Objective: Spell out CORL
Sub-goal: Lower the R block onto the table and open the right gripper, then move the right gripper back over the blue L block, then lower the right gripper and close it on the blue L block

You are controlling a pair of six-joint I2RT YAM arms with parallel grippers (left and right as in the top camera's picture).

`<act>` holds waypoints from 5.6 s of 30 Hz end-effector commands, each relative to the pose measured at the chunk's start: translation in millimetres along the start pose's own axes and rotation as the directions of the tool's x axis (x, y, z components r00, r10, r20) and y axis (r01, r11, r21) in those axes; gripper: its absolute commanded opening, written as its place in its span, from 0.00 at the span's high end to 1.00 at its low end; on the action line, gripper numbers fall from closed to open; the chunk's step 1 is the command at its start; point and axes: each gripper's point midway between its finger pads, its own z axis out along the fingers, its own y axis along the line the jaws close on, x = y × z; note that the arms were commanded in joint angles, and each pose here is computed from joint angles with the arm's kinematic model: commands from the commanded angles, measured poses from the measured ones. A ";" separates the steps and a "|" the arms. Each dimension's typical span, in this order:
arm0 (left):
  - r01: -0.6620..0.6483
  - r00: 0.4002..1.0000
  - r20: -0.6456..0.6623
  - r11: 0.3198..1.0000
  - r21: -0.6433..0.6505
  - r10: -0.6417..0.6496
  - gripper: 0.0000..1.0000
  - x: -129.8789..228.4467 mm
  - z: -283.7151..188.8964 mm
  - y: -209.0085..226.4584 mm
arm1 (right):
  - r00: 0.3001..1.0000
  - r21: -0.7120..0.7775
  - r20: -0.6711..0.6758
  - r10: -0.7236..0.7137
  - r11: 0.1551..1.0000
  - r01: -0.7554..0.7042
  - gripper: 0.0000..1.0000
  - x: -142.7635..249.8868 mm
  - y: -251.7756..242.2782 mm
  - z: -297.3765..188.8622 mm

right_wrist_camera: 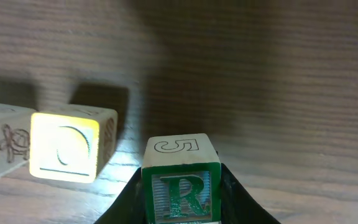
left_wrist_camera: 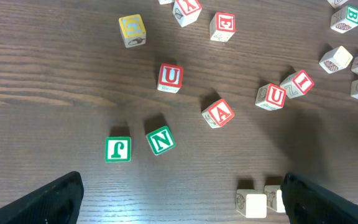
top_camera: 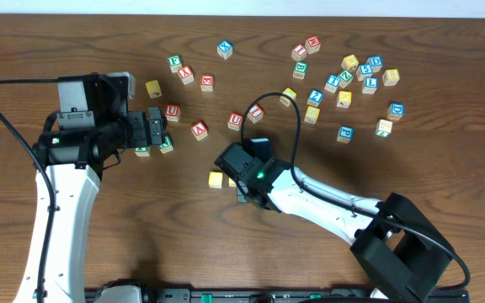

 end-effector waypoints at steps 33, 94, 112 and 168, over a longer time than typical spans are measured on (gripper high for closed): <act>-0.018 1.000 0.022 1.000 -0.006 0.018 0.00 -8.3 -5.0 0.9 | 1.000 0.017 0.002 0.009 1.000 -0.009 0.84 4.9 1.4 23.3; -0.018 1.000 0.022 1.000 -0.006 0.018 0.00 -8.3 -5.0 0.9 | 0.904 0.146 0.286 0.317 0.918 -0.368 0.25 -167.3 -213.5 -138.7; -0.018 1.000 0.022 1.000 -0.006 0.018 0.00 -8.3 -5.0 0.9 | 0.872 0.333 0.123 0.473 0.808 -0.486 0.26 -169.8 -310.8 10.7; -0.018 1.000 0.022 1.000 -0.006 0.018 0.00 -8.3 -5.0 0.9 | 0.905 0.206 0.060 0.420 0.882 -0.423 0.34 -237.9 -326.0 62.1</act>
